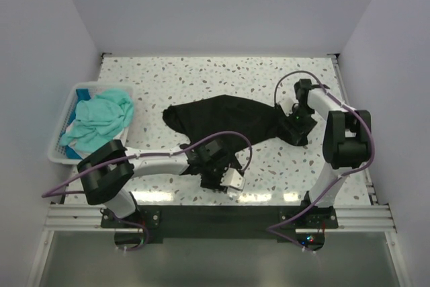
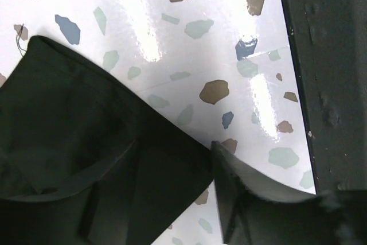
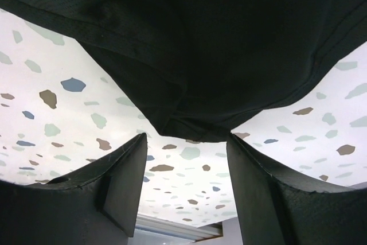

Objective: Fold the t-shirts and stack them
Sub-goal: Flatten the tshirt out

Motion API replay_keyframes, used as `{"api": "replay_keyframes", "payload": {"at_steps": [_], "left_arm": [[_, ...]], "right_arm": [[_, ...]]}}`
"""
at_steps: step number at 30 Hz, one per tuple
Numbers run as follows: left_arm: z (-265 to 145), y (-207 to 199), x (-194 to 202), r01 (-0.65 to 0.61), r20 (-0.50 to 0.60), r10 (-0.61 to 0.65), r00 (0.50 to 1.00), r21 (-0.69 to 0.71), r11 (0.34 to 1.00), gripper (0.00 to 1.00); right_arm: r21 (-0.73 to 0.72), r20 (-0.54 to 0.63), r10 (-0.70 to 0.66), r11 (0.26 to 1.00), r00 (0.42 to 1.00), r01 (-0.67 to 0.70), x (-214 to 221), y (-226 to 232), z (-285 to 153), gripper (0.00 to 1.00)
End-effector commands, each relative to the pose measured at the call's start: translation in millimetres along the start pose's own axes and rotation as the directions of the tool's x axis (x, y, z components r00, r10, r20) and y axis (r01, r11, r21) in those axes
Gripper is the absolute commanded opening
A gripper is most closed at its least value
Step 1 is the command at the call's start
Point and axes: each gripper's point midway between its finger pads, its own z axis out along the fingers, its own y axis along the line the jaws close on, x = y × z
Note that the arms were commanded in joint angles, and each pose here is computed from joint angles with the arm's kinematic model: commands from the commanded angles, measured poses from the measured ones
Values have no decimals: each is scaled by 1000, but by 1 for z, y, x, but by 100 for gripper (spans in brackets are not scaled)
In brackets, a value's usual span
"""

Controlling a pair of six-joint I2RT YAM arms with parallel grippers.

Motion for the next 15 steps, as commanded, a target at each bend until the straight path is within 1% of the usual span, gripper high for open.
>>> {"api": "replay_keyframes", "payload": {"at_steps": [1,2,4,5,6,7,8,9,10,11,12,13,15], "left_arm": [[8,12,12,-56,-24,54,998,-77,995,55],[9,10,19,-54,-47,50,998,-77,996,43],[8,7,28,-42,-83,37,996,-61,997,30],[4,8,29,-30,-90,25,996,-61,998,17],[-9,11,23,-10,-74,5,997,-66,998,11],[-24,26,26,56,-45,-60,997,-90,994,6],[-37,32,15,119,28,-118,993,-75,990,0],[-65,51,0,161,84,-152,985,-107,981,0],[-89,75,8,248,123,-231,965,-149,957,0],[-104,82,3,291,173,-267,948,-132,947,0],[-118,84,9,334,173,-311,934,-119,935,0],[-145,106,8,362,221,-324,920,-161,918,0],[-162,116,13,401,238,-357,903,-175,899,0]], "right_arm": [[3,55,-24,1000,998,24,-4,-5,-25,63],[2,58,-23,1000,998,23,-4,-6,-26,63],[-5,73,-34,999,997,34,-6,-5,-31,64],[-4,80,-39,999,996,39,-8,-5,-33,64],[-6,84,-22,1000,996,23,-2,-11,-35,65],[-5,96,-24,1000,995,24,-4,-12,-38,67],[-5,119,-22,1000,993,23,-6,-13,-42,67],[-9,127,-30,999,991,31,-6,-13,-45,68],[-11,142,-33,999,989,35,-8,-13,-49,69],[-19,167,-36,999,985,40,-10,-12,-54,70],[-23,178,-50,998,983,55,-11,-11,-56,70],[-26,189,-58,998,980,64,-12,-9,-58,70],[-31,221,-79,996,972,88,-15,-5,-65,70]]}}
